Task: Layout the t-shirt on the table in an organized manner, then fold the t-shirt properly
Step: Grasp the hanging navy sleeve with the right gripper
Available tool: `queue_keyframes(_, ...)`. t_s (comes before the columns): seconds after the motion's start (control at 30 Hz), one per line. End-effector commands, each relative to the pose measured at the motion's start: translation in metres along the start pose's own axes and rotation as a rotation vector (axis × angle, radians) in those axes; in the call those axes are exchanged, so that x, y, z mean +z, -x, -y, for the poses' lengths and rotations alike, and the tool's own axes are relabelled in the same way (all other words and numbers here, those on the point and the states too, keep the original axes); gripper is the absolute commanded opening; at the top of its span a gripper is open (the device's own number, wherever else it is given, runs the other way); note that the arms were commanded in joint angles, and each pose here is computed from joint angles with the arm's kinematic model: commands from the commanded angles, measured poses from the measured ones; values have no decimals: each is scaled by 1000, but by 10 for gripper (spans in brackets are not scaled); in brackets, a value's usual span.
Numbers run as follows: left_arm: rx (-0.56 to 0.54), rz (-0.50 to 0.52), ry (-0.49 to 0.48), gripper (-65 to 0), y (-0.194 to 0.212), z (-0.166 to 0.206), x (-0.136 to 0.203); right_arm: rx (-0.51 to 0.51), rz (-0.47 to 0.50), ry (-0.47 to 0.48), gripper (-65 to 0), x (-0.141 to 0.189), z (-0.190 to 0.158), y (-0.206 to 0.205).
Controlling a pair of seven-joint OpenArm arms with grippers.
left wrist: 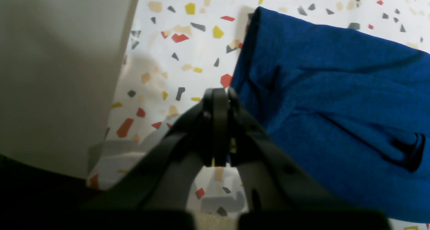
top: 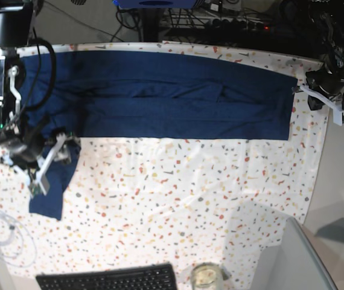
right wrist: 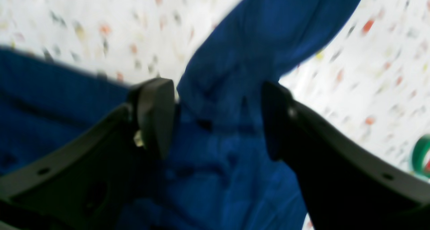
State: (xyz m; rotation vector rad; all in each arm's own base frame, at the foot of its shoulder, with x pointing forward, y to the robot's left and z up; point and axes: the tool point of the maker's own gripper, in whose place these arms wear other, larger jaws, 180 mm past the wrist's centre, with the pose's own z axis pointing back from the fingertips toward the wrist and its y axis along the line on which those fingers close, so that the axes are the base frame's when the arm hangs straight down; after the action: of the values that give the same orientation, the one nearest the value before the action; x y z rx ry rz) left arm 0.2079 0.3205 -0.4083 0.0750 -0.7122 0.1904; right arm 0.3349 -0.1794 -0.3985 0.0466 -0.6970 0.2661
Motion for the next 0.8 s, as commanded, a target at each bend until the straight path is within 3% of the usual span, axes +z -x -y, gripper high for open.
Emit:
queue_keyframes(0.0, -16, 39, -4, -650, -12, -4, 4, -1, 92, 27, -267, 2, 14, -38)
queue_keyframes(0.2, -13, 38, -2, -650, -11, -3, 4, -233, 82, 109, -267, -57, 71, -76)
queue_keyframes(0.37, -14, 37, -1, -650, -10, -3, 4, -385, 62, 188, -267, -94, 108, -56)
queue_keyframes(0.77, -16, 37, -4, -650, -11, -4, 4, -418, 40, 210, -269, -107, 103, -4)
